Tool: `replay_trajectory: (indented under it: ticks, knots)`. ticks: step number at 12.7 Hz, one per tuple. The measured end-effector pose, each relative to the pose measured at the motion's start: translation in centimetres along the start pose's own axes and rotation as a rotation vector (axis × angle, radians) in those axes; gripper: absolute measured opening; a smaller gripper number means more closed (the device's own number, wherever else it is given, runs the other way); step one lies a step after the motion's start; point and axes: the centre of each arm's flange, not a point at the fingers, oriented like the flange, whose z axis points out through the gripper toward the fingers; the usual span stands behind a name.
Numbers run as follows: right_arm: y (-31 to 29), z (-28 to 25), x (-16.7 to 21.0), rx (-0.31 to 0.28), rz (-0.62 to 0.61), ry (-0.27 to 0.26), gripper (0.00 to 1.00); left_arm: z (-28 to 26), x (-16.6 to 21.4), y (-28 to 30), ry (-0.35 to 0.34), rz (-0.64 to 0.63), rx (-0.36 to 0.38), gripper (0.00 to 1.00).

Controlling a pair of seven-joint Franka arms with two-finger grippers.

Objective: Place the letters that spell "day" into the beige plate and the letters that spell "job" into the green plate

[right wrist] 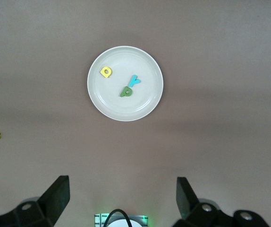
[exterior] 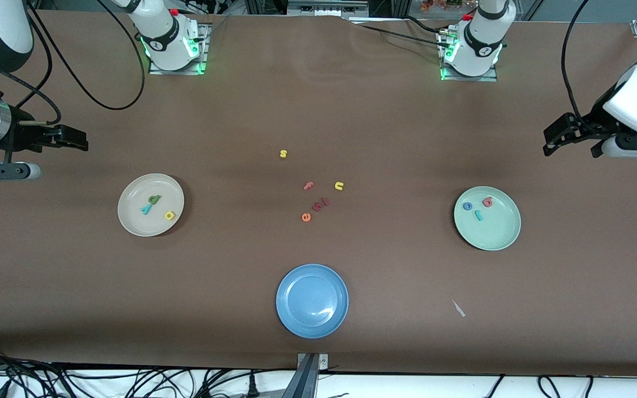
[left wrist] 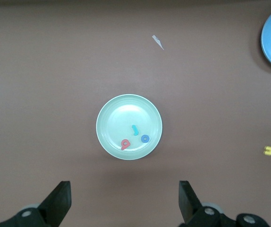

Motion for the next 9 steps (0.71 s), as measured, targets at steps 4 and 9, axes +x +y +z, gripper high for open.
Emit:
replay_trajectory:
  ticks: [4, 9]
  knots:
    - [0.0, 0.0, 0.0, 0.000, 0.000, 0.003, 1.00, -0.7, 0.0, -0.4, -0.056, 0.039, 0.003, 1.00]
    - [0.0, 0.0, 0.0, 0.000, 0.001, 0.004, 1.00, -1.2, 0.6, -0.3, -0.069, 0.032, 0.001, 1.00]
